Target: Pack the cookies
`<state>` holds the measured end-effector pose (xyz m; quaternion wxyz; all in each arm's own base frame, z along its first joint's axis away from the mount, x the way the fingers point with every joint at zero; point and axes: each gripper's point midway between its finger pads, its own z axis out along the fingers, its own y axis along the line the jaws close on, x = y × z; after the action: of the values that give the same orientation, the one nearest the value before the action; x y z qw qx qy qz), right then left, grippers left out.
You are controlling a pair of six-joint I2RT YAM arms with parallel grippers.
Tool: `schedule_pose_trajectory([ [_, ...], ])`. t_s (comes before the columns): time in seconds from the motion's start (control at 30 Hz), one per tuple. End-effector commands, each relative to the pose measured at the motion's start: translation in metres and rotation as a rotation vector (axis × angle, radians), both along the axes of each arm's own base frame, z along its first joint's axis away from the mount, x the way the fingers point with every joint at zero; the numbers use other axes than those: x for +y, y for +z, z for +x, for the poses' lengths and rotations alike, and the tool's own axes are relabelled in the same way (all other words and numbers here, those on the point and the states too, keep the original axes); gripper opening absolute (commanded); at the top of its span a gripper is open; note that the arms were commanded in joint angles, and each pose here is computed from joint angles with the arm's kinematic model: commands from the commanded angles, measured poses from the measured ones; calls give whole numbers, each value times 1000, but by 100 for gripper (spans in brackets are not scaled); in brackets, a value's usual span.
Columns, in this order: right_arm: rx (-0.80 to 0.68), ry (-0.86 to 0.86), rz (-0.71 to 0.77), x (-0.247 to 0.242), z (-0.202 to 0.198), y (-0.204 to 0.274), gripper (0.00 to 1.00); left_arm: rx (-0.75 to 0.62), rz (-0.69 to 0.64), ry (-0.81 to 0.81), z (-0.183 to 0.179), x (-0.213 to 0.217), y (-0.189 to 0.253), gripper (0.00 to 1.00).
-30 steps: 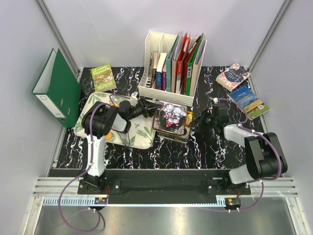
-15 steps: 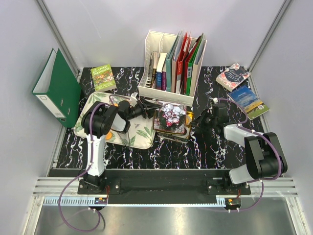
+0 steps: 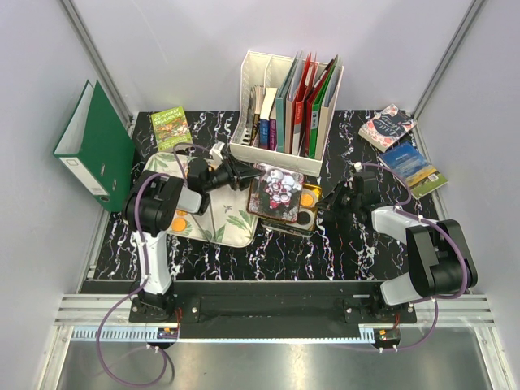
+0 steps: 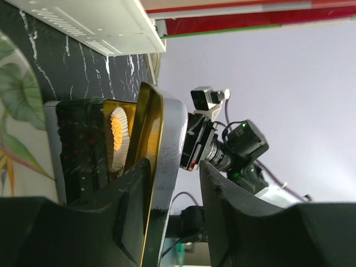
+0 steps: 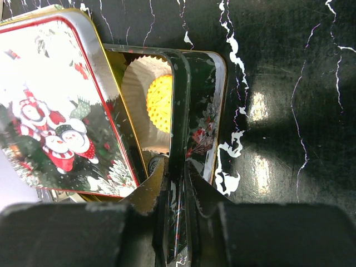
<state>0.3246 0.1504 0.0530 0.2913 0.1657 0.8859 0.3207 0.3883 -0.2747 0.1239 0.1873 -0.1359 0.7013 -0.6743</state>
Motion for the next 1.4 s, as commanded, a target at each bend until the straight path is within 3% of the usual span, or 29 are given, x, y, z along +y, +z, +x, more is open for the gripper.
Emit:
schedule_pose_trajectory([
  [0.0,48,-7,-48,-6,-5,-15,0,-173,116,-59,-6,-1,19,41],
  [0.23,46,-5,-43,-5,-5,-14,0,-130,288,-82,-6,-1,-1,37],
  [0.53,47,-5,-46,-6,-6,-16,0,-79,404,-75,-1,2,-27,28],
  [1.0,50,-4,-45,-6,-6,-16,0,-104,643,-112,4,2,-47,22],
  [1.37,56,-6,-50,-6,-6,-19,0,-62,703,-185,15,-7,-52,20],
])
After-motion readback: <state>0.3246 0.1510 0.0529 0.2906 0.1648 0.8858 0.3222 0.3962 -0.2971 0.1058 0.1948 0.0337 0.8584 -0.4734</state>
